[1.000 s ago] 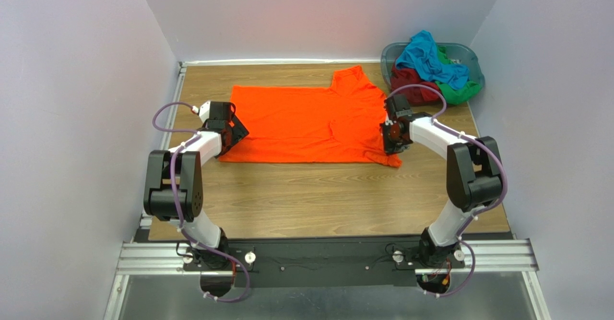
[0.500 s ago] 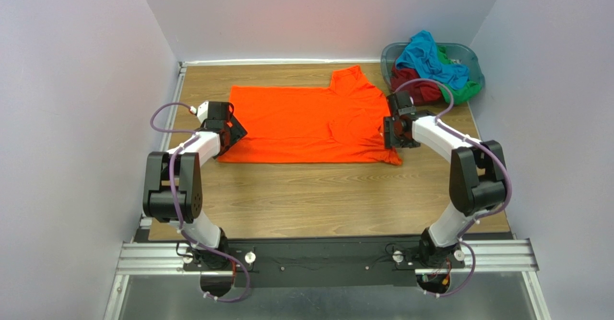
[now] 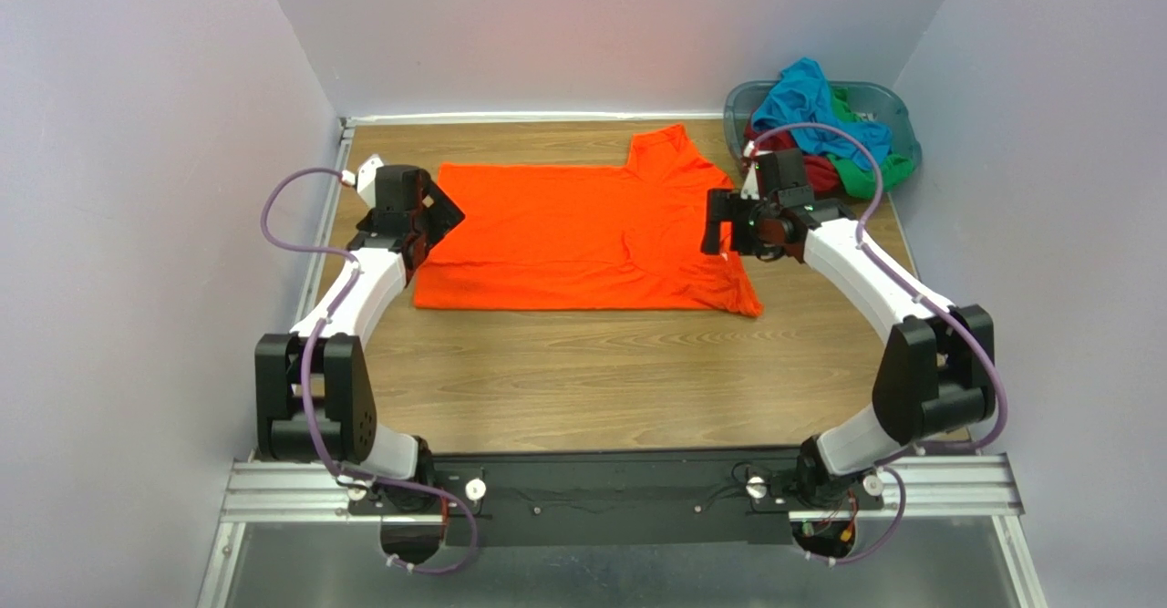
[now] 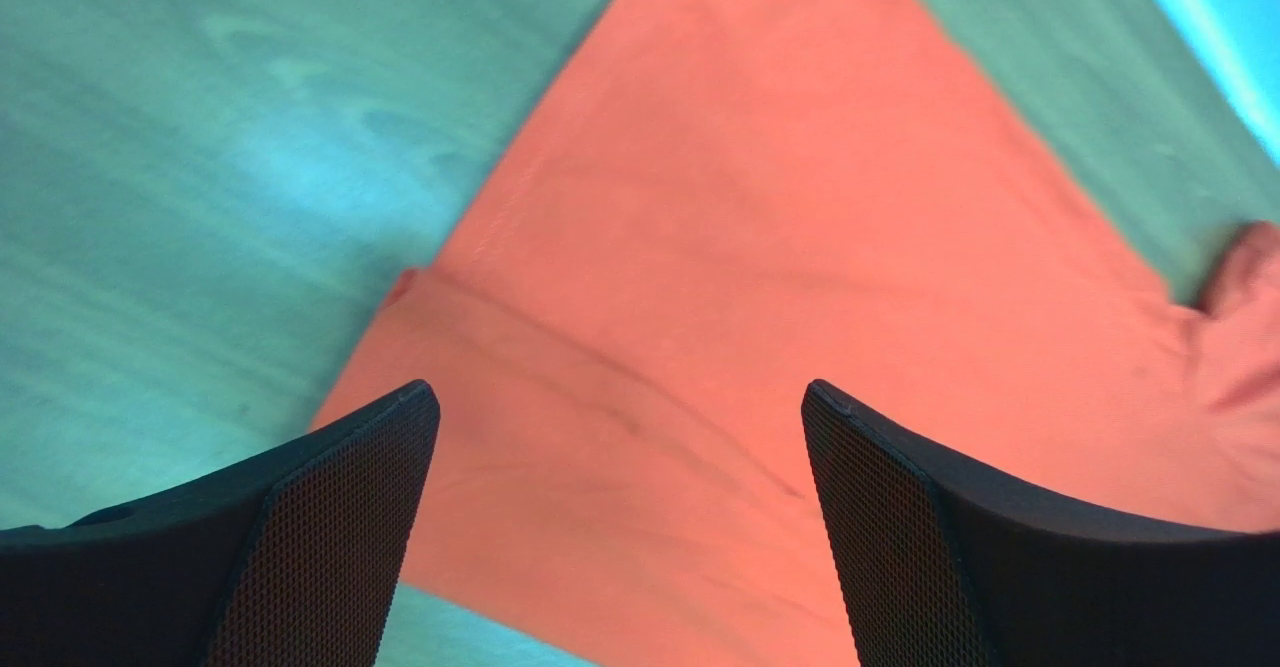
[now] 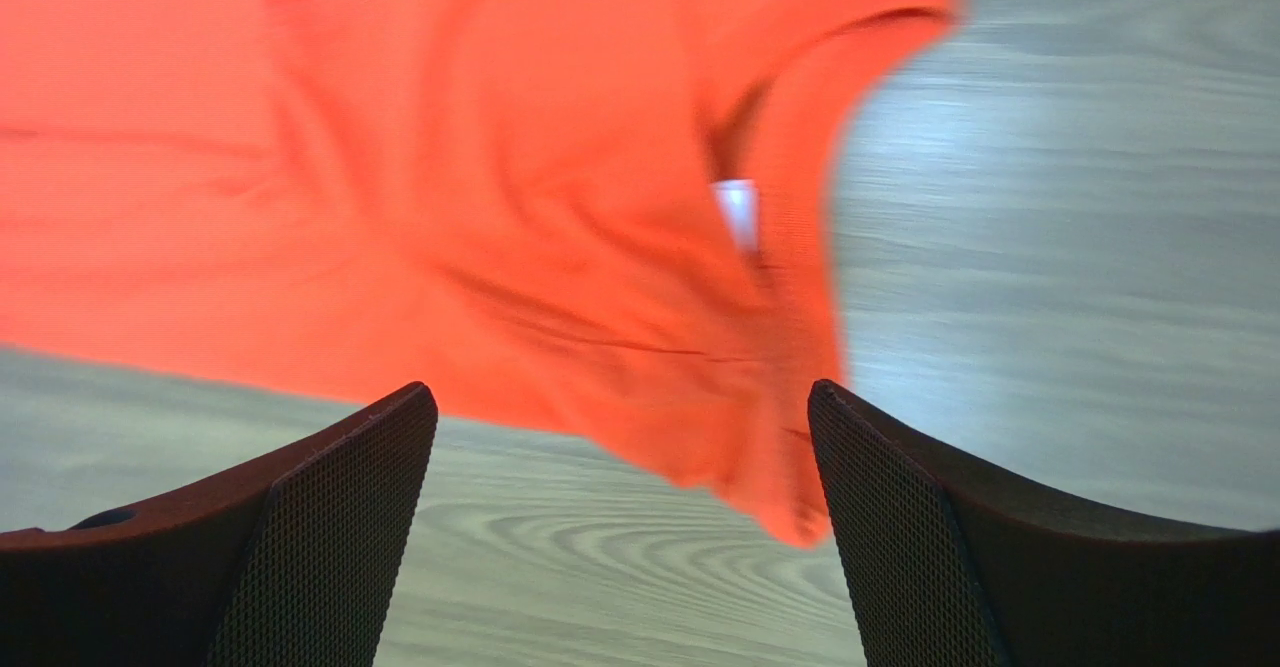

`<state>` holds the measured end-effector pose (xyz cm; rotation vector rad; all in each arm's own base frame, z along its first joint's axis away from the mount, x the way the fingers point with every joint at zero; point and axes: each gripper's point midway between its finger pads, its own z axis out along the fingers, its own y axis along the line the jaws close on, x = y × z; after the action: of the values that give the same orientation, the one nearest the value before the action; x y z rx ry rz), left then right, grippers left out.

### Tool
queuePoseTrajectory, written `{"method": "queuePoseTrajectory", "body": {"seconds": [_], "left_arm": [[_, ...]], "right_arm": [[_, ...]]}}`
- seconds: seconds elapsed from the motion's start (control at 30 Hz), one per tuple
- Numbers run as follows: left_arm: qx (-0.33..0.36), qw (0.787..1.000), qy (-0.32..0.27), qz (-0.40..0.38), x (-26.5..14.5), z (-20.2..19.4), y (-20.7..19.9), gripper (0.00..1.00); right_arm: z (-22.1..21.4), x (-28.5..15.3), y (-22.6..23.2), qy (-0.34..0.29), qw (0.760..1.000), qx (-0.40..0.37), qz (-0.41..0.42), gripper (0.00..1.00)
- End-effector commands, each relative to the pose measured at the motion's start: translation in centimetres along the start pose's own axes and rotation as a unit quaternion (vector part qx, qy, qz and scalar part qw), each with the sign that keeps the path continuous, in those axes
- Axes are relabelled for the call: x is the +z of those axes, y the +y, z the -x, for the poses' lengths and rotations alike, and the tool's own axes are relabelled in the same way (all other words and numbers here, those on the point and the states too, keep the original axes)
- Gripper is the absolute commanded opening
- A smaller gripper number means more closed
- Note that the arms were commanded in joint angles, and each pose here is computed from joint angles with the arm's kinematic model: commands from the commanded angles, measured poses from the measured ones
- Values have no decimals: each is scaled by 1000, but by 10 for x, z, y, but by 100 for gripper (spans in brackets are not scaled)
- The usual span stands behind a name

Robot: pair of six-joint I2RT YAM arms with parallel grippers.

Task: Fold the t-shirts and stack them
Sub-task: Fold the tshirt

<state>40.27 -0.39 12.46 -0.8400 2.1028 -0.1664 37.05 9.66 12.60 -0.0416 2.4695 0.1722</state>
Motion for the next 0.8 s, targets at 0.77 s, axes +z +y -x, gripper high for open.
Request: {"method": "queuePoseTrajectory", "body": {"seconds": [0.77], "left_arm": [[43,992,114,37,32,-108,37,98]], "right_arm": [[-145,62,13,178,982,51,37,100]]}}
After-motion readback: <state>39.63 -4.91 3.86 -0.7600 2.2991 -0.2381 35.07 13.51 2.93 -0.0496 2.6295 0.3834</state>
